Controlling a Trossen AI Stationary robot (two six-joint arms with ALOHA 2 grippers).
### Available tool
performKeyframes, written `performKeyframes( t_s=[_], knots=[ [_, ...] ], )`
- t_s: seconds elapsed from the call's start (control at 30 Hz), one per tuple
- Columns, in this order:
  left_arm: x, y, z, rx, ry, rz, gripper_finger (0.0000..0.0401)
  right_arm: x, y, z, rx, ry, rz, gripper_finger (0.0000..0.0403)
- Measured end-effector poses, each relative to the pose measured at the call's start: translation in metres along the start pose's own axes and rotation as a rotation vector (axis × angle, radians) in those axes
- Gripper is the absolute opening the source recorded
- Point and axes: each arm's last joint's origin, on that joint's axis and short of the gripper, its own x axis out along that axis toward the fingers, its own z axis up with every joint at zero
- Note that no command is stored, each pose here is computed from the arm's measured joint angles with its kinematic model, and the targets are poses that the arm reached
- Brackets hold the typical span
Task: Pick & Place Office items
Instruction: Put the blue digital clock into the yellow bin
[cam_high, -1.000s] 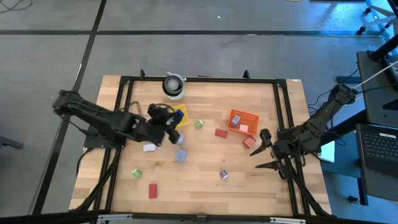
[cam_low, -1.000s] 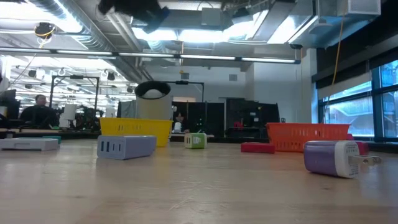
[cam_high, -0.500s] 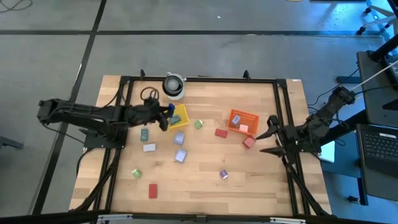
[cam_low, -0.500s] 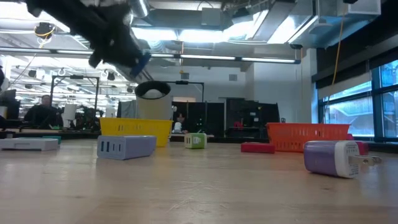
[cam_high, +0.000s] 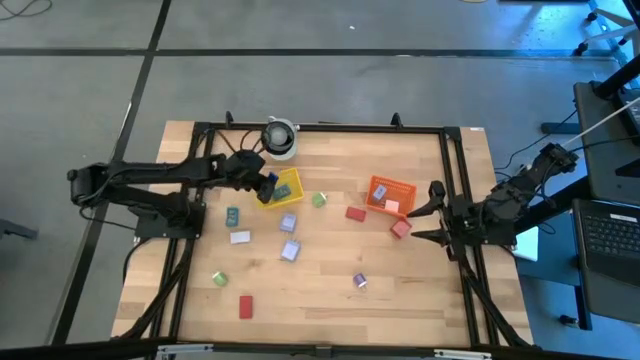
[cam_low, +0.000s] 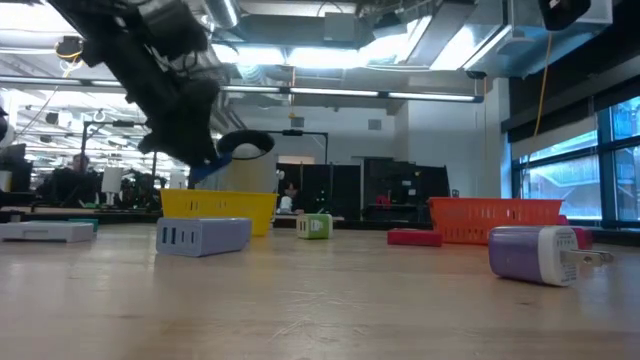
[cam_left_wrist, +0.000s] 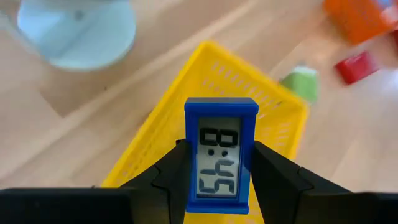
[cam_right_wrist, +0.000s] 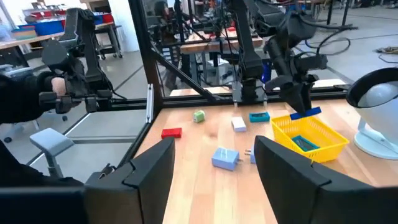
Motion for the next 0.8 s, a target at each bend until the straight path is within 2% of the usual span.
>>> performKeyframes(
  t_s=[0.23, 0.4, 0.57, 0.8],
  knots=[
    [0.022, 0.010, -0.004, -0.041, 0.144, -0.011, 0.0141, 0.003, 0.000, -0.002, -0.004, 0.023, -0.012, 0.0222],
    [0.032, 0.016, -0.006, -0.052, 0.198, 0.013, 0.0141, 0.007, 0.001, -0.005, -0.013, 0.042, -0.030, 0.0222],
    [0.034, 0.015, -0.007, -0.061, 0.217, -0.016, 0.0143, 0.012, 0.002, -0.008, -0.011, 0.056, -0.072, 0.0222],
    [0.034, 0.015, -0.007, -0.078, 0.216, -0.017, 0.0187, 0.015, 0.003, -0.009, 0.008, 0.059, -0.082, 0.0222]
  ],
)
